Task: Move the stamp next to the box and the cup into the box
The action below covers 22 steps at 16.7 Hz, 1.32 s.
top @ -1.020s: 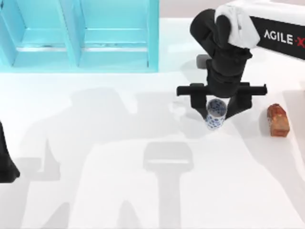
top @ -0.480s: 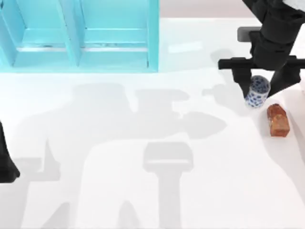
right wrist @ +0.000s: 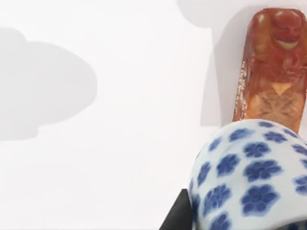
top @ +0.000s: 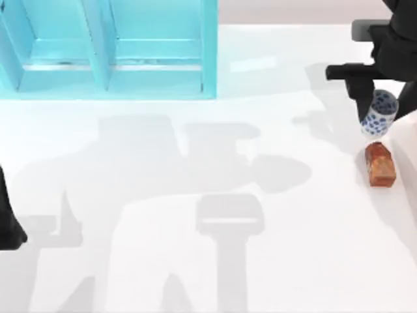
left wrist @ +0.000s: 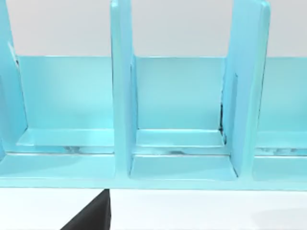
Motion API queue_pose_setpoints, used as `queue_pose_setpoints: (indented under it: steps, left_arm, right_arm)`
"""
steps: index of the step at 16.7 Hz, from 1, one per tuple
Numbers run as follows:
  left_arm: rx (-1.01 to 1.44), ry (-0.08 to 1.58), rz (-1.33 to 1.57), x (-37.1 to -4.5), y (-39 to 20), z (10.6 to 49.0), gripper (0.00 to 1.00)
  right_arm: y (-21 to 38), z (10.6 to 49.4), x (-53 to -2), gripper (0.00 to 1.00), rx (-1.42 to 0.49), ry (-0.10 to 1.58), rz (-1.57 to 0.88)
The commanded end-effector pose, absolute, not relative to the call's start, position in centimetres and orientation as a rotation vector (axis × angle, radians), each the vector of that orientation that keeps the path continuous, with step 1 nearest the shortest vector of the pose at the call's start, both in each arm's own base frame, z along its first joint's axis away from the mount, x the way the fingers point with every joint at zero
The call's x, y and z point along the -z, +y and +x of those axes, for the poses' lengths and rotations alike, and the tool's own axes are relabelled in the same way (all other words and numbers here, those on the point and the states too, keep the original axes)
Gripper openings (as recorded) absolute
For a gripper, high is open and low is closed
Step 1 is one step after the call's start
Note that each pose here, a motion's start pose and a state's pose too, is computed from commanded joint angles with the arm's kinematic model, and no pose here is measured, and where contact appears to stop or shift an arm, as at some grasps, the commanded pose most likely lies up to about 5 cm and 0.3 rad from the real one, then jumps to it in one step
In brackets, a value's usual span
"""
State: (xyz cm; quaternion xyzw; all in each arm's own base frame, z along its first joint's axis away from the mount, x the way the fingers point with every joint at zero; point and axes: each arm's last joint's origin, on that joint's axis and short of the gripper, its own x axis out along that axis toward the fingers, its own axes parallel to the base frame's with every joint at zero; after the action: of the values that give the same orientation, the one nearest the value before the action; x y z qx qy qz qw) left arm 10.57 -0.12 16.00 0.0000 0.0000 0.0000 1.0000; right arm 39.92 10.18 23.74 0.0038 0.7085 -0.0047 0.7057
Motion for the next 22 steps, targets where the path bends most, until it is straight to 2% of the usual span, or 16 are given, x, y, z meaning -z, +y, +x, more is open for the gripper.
queue_pose_setpoints:
  steps: [3, 6, 10, 13, 17, 22]
  left_arm:
    - [0.000, 0.000, 0.000, -16.0, -0.1, 10.6, 1.00]
    - [0.000, 0.000, 0.000, -16.0, -0.1, 10.6, 1.00]
    - [0.000, 0.000, 0.000, -16.0, -0.1, 10.6, 1.00]
    - [0.000, 0.000, 0.000, -16.0, -0.1, 10.6, 1.00]
    - [0.000, 0.000, 0.000, -16.0, -0.1, 10.6, 1.00]
    - [0.000, 0.000, 0.000, -16.0, -0.1, 10.6, 1.00]
  right_arm:
    - [7.3, 39.4, -24.1, 0.00, 0.011, 1.577, 0.010]
    - [1.3, 37.5, -24.5, 0.00, 0.009, 1.584, 0.012]
    - [-8.1, 31.8, -24.3, 0.00, 0.002, 1.593, 0.015]
    - [-12.8, 26.3, -23.7, 0.00, 0.000, 1.590, 0.017]
    - [-14.7, 22.0, -23.2, 0.00, 0.005, 1.573, 0.013]
    - [-14.7, 21.8, -23.2, 0.00, 0.003, 1.575, 0.014]
